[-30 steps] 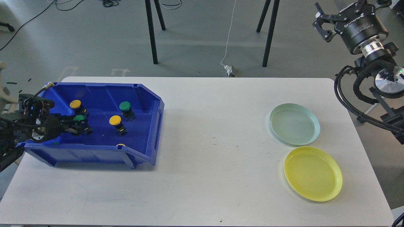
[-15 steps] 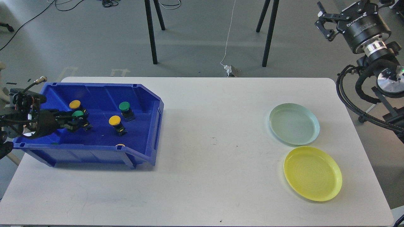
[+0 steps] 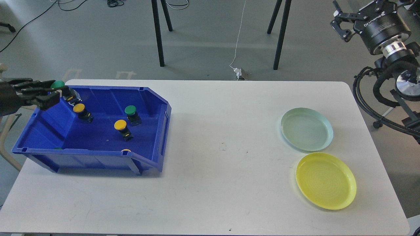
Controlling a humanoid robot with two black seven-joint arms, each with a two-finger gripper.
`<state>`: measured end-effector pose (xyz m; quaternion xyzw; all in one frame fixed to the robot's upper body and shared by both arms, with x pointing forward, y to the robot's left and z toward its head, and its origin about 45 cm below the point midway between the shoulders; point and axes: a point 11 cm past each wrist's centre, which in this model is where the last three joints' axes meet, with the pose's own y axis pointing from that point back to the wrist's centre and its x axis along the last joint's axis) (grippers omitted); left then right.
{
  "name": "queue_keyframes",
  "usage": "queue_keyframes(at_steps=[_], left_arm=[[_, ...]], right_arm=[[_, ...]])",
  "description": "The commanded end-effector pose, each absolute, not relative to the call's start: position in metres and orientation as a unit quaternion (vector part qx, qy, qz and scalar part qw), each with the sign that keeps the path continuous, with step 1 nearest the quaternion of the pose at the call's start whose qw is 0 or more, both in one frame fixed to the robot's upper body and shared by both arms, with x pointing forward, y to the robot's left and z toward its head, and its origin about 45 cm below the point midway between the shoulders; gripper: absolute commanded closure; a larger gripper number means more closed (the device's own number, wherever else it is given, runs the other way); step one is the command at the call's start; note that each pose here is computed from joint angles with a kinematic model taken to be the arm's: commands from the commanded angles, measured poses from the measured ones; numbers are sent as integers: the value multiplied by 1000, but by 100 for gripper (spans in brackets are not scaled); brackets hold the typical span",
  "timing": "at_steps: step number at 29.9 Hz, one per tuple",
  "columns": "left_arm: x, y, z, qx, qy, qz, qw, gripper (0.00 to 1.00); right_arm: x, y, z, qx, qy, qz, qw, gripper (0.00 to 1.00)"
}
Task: Pass button and place on color plate
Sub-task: 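Lift the green button out of the bin with the left gripper, then bring the green button up to the right gripper and hand it over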
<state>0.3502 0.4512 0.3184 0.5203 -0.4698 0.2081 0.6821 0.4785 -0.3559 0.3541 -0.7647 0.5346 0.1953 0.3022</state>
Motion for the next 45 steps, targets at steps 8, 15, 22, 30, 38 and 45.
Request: queue_keyframes(at_steps=[8, 15, 22, 30, 38, 45], left_arm=[[391, 312, 423, 248, -478, 286, 792, 66], [428, 221, 399, 119, -440, 291, 841, 66], [448, 160, 360, 76, -395, 305, 863, 66], [447, 151, 341, 68, -376, 315, 869, 67], [441, 134, 325, 62, -359, 305, 880, 67], [440, 129, 321, 63, -353, 304, 883, 67]], right_arm=[[451, -370, 374, -799, 511, 160, 273, 0], [432, -341, 377, -829, 470, 166, 254, 1], [428, -299, 341, -849, 464, 176, 182, 2], [419, -229, 306, -881, 406, 186, 154, 3], [417, -181, 302, -898, 367, 183, 159, 13], [415, -158, 304, -901, 347, 193, 173, 13]])
